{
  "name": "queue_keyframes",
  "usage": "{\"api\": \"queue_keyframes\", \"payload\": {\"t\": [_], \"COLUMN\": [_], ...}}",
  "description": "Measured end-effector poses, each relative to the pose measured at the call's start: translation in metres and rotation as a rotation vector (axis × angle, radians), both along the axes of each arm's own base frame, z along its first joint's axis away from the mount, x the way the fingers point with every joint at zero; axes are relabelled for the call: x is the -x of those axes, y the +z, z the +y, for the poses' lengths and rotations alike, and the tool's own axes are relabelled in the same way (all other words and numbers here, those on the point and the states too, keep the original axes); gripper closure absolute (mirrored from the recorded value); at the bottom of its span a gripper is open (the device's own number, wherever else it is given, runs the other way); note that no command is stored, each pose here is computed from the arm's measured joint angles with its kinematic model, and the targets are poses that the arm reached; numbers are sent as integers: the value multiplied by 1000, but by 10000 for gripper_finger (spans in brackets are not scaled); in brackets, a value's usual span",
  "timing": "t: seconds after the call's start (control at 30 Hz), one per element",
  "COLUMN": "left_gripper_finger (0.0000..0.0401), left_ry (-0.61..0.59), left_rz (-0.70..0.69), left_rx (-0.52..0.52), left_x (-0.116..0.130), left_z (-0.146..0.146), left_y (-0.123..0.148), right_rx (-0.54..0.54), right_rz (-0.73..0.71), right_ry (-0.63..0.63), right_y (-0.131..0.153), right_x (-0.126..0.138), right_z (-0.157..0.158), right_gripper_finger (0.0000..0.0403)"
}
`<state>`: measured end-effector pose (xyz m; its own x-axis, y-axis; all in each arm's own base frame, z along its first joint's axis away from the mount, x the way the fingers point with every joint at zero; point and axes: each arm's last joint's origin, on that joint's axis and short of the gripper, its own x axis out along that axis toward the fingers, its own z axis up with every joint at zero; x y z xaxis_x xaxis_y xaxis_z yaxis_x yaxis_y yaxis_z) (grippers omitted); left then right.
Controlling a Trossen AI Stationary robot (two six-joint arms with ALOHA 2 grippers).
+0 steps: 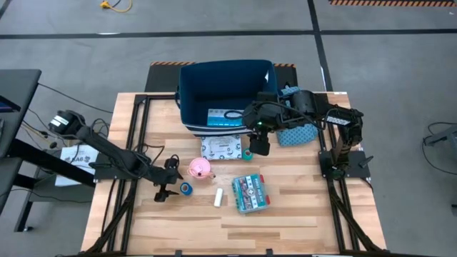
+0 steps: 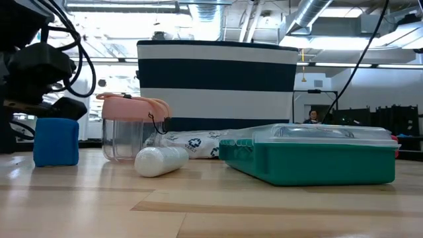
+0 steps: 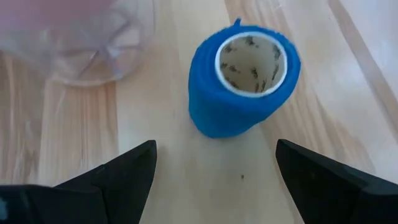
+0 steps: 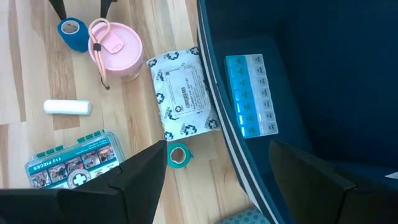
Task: Pick & place medical supplies in basket/bin
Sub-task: Put the blue bandage into the blue bin
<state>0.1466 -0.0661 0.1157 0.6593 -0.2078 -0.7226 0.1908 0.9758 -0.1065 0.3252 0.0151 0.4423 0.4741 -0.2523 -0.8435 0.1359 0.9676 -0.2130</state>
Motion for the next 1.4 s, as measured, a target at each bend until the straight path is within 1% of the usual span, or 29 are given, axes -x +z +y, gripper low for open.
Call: {"api": "queue_keyframes", "payload": {"t": [0.27, 0.87, 1.23, 1.4], "left_gripper_finger": [82, 82, 83, 96], "left_ry": [-24, -36, -47, -52], "left_rz": [-26, -76, -113, -120], "left_rx": [-14, 6, -15, -26], "left_x": [-7, -21, -24, -24], "left_z": [-3, -8, -7, -7], "left_y": [-5, -15, -13, -13], "right_rx": [0, -1, -2, -1], "right_rz": [0, 0, 0, 1], "right_ry": [0, 2, 3, 5], "right_y": [0, 0, 0, 0], "right_x": [0, 0, 0, 0], "right_z": [0, 0, 0, 0], "right_gripper_finger": [127, 127, 127, 127]}}
